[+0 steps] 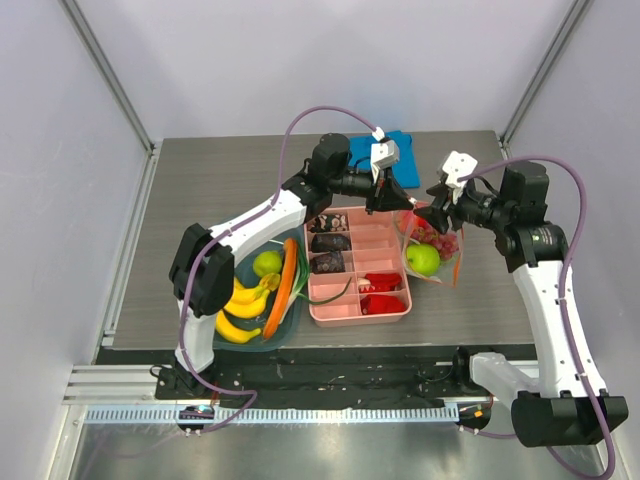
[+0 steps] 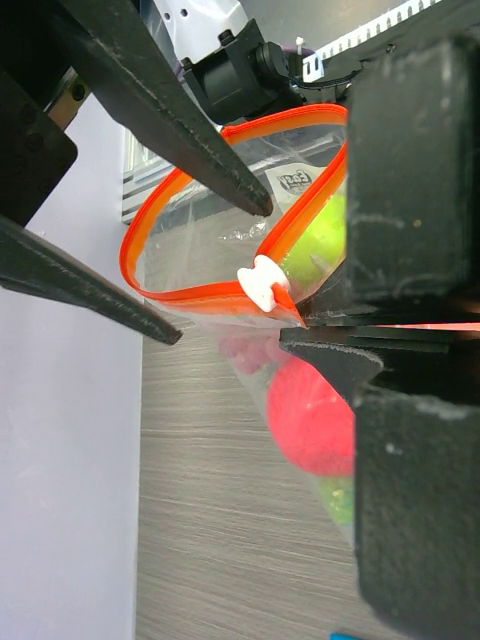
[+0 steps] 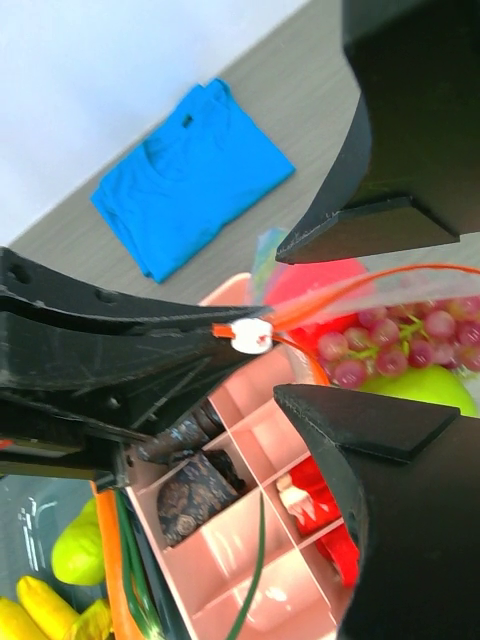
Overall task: Place the food in the zip-top bag and seal the zipper
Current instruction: Adjust the zipper food storage bag at the center of the board.
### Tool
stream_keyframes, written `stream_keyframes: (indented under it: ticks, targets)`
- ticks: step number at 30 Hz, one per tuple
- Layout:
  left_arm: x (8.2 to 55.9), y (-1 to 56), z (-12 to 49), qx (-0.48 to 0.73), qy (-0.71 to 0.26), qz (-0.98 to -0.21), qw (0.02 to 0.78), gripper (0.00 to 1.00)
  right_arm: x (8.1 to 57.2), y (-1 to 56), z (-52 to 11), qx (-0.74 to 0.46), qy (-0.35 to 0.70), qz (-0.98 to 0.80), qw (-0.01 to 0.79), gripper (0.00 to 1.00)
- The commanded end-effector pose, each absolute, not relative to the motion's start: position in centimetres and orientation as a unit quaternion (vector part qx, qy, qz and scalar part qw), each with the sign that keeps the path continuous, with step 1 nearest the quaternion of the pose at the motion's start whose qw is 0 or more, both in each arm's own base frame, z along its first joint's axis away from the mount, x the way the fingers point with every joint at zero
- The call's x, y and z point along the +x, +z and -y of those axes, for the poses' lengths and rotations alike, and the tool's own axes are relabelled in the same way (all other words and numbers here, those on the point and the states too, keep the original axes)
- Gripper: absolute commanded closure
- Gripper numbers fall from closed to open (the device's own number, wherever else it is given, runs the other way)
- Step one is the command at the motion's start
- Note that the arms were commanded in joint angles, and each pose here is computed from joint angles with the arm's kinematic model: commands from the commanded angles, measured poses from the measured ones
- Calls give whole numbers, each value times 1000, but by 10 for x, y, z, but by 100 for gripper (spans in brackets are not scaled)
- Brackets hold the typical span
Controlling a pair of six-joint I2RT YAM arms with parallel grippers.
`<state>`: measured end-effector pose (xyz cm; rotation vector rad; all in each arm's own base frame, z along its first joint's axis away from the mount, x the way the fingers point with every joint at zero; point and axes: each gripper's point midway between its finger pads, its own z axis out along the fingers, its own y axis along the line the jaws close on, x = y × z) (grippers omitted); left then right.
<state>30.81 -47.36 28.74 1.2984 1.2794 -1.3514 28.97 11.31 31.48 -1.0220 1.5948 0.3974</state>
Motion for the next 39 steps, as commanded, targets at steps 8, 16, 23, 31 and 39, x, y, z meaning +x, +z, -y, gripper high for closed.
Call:
stream_keyframes:
  ticks: [8, 16, 23, 31, 39]
  targets:
    - [307, 336, 472, 528, -541, -457, 469, 100, 305, 344, -121, -467, 146, -606, 627, 49]
    - [308, 335, 472, 528, -541, -457, 468, 100, 305, 332, -125, -499, 139, -590, 619, 51]
    - [308, 332, 474, 529, -543, -459, 464, 100, 303, 321, -130, -524, 128, -579, 611, 48]
    - [310, 329, 474, 527, -543, -462, 463, 100, 302, 319, -134, -532, 125, -576, 608, 53]
    - [314, 335, 473, 515, -547, -463, 469, 100, 304, 307, -133, -541, 119, -586, 592, 86]
